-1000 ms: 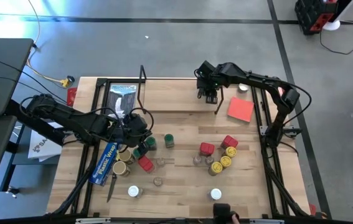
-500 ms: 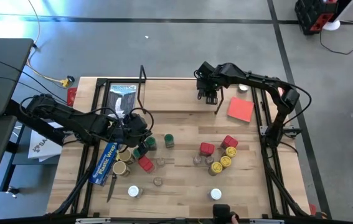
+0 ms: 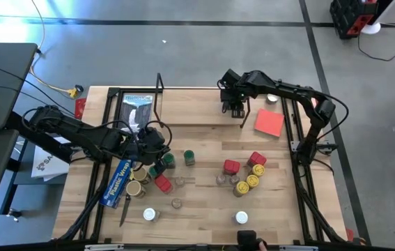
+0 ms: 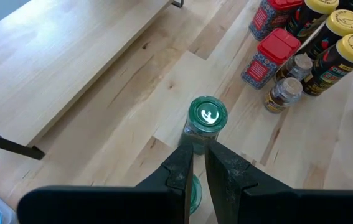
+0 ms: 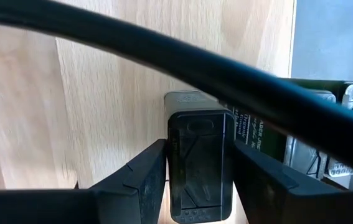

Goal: Shelf spices
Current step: Put the black seasoning can on the shelf aligned with the black seasoning can

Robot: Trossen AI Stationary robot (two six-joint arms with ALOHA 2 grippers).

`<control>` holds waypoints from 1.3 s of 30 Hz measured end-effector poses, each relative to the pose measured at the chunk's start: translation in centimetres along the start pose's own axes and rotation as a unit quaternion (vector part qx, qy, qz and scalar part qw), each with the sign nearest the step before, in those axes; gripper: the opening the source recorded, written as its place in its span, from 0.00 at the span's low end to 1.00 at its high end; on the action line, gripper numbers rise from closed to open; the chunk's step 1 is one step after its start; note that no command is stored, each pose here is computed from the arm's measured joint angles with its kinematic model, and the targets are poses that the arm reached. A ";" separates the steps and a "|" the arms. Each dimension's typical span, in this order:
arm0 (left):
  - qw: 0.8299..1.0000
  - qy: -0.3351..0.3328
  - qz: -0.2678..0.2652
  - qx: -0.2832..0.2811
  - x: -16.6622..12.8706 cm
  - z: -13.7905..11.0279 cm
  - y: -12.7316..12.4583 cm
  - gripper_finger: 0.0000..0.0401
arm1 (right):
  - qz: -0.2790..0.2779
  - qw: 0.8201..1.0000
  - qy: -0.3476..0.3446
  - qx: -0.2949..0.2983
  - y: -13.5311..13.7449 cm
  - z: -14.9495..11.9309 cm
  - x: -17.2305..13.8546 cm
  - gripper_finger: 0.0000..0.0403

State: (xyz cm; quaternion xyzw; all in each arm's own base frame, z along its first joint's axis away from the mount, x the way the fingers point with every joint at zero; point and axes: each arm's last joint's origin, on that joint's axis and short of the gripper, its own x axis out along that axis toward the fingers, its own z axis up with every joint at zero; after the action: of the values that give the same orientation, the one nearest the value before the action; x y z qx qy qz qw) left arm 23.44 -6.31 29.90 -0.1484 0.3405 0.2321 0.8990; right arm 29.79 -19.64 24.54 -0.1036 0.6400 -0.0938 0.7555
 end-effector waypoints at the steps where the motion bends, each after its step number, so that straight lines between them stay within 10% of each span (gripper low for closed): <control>1: 1.000 0.000 0.000 0.000 0.0 0.0 0.0 0.09 | -0.001 1.000 0.000 -0.001 0.0 0.0 0.0 0.42; 39: 1.000 -0.004 -0.004 -0.003 0.0 0.1 -0.1 0.09 | -0.009 1.000 -0.003 -0.012 0.6 0.5 -0.1 0.48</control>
State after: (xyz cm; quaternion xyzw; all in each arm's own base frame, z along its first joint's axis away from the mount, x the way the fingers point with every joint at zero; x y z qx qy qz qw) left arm 23.55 -6.34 29.98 -0.1513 0.3353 0.2297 0.9010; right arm 30.32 -19.03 24.58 -0.1191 0.6376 -0.0923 0.7555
